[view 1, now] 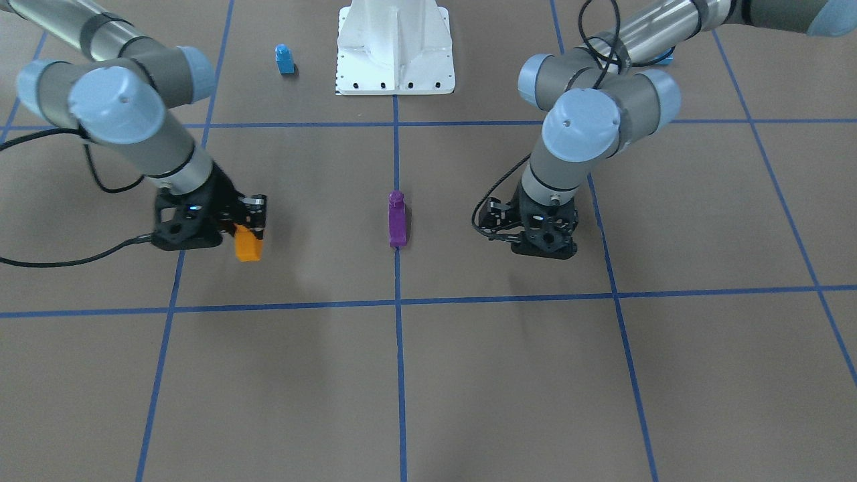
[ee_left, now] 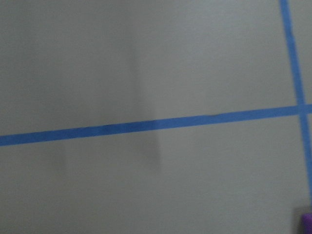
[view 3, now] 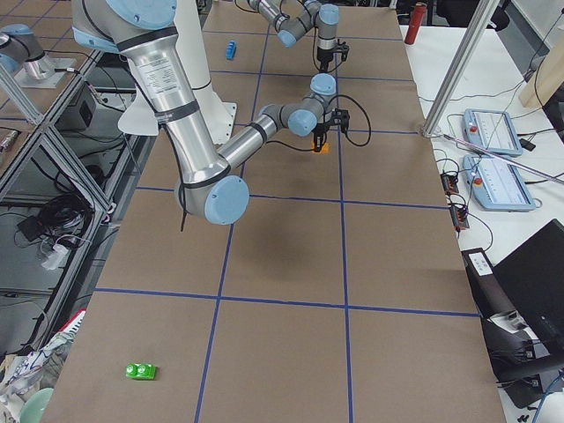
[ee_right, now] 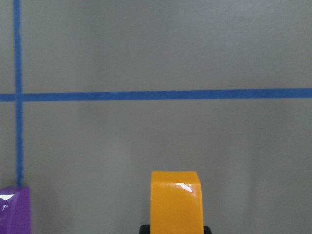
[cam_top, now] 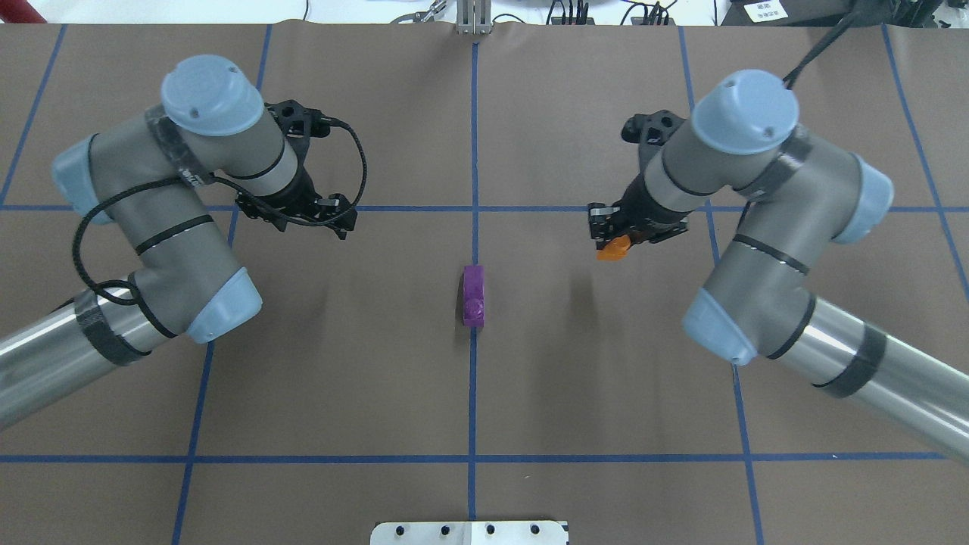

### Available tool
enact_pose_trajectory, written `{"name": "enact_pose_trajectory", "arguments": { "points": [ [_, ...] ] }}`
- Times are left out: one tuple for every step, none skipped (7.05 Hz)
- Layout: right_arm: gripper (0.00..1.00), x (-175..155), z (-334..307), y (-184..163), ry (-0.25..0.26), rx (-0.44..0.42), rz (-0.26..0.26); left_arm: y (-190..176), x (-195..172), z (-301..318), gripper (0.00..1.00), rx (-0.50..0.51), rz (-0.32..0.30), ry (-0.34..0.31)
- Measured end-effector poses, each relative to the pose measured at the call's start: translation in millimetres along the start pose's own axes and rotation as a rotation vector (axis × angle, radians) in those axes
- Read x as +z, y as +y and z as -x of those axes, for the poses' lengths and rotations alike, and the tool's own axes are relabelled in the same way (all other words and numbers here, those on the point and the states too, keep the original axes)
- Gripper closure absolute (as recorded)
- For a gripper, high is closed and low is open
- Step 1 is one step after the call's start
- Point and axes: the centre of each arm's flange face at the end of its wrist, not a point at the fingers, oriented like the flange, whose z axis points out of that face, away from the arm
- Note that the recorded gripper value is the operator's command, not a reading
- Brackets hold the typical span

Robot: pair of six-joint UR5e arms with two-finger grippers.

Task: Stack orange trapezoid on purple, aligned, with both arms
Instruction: 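Carry the orange trapezoid with the right gripper above the purple trapezoid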

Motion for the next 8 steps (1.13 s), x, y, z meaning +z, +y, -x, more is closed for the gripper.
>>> {"name": "enact_pose_trajectory", "arguments": {
  "points": [
    [1.00, 10.8, 58.3, 17.5, 0.002, -0.020, 0.013, 5.4, 0.7, 24.3, 0.00, 0.009, 0.002, -0.016],
    [1.00, 23.0, 100.7, 28.8, 0.005, -0.026, 0.026, 8.9, 2.7, 37.6, 0.00, 0.009, 0.006, -0.026],
    [1.00, 33.9, 134.3, 35.3, 0.009, -0.030, 0.036, 12.4, 6.1, 46.3, 0.00, 0.007, 0.011, -0.033],
    [1.00, 39.2, 151.8, 39.6, 0.012, -0.034, 0.043, 13.9, 7.8, 49.9, 0.00, 0.005, 0.013, -0.036],
    [1.00, 41.3, 159.5, 42.2, 0.013, -0.036, 0.048, 14.5, 8.4, 51.3, 0.00, 0.004, 0.014, -0.037],
    [1.00, 42.5, 162.7, 43.8, 0.014, -0.037, 0.050, 14.9, 8.2, 51.4, 0.00, 0.001, 0.014, -0.037],
    [1.00, 45.1, 163.4, 45.6, 0.018, -0.038, 0.054, 15.3, 7.5, 50.9, 0.00, -0.001, 0.013, -0.036],
    [1.00, 49.3, 162.8, 48.2, 0.024, -0.038, 0.060, 15.5, 6.3, 50.0, 0.00, -0.002, 0.011, -0.034]
  ]
}}
